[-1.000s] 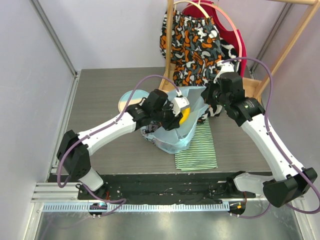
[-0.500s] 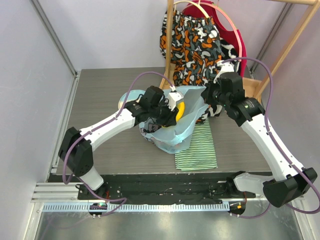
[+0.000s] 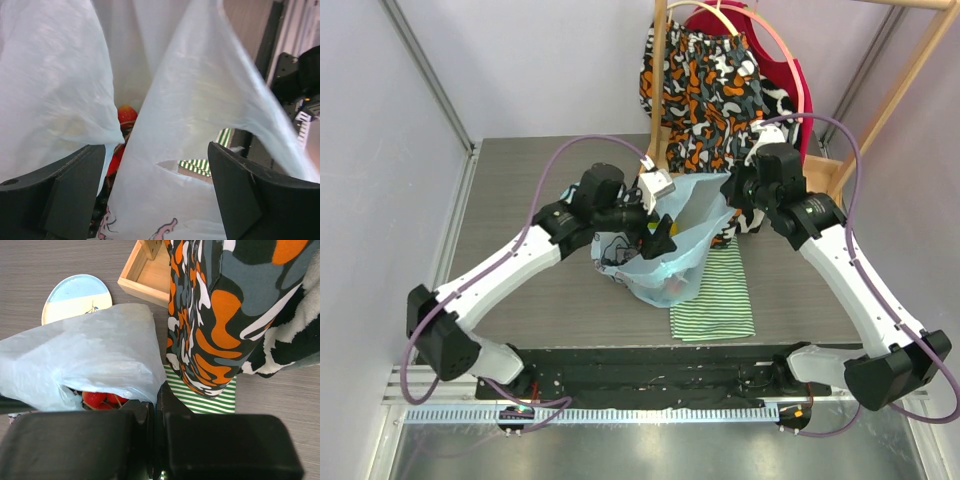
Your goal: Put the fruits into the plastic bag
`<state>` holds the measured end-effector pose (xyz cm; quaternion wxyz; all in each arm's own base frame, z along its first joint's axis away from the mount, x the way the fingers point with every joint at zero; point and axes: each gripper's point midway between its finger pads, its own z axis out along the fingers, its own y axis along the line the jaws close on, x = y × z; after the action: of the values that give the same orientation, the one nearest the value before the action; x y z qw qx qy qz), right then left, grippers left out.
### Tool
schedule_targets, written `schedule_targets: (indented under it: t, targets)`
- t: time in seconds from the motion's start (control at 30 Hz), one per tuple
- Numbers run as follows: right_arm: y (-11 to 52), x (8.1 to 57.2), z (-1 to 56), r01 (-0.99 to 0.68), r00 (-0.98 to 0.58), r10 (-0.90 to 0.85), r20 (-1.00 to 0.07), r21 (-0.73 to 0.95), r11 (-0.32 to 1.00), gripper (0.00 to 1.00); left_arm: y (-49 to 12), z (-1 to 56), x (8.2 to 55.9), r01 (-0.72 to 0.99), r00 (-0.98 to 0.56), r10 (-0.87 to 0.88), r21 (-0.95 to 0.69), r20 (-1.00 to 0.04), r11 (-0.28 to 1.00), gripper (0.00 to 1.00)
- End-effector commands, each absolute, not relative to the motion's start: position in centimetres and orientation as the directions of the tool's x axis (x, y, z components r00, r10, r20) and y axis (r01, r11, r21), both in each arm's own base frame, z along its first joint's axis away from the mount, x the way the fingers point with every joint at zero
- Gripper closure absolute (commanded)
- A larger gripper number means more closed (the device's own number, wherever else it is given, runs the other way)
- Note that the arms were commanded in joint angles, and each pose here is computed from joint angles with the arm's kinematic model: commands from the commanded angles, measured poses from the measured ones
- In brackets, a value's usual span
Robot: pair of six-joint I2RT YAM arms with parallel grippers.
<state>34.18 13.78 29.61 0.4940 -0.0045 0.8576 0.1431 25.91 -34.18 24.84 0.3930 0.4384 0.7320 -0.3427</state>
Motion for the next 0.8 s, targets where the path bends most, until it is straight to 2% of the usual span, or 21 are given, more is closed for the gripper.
schedule_targets:
  t: [0.0,0.1,0.27,0.37,0.6,0.77]
  targets:
    - [14.1,35.2,32.9,-0.169,-0.427,0.169,-0.889,0.262,0.950,0.99,-32.9,30.4,23.6,0.940,-0.229,0.321,-0.123,-0.919,0.319,0.11]
    - [14.3,35.3,32.8,-0.170,-0.434,0.171,-0.885,0.266,0.949,0.99,-31.7,31.8,23.3,0.935,-0.186,0.310,-0.071,-0.932,0.349,0.11]
    - [14.6,35.3,32.5,-0.177,-0.440,0.176,-0.880,0.278,0.944,0.99,-27.9,31.1,27.7,0.787,-0.143,0.314,0.084,-0.939,0.612,0.09]
    - [14.6,35.3,32.6,-0.180,-0.438,0.177,-0.881,0.279,0.943,0.99,-26.5,30.5,29.2,0.723,-0.137,0.346,0.146,-0.928,0.676,0.08]
    - [14.7,35.3,32.6,-0.181,-0.438,0.184,-0.880,0.287,0.941,0.99,-26.0,28.3,32.2,0.644,-0.148,0.423,0.237,-0.894,0.727,0.07]
    - [14.9,35.4,32.4,-0.186,-0.443,0.180,-0.878,0.286,0.940,0.99,-27.6,28.2,33.8,0.639,-0.128,0.393,0.227,-0.911,0.735,0.08]
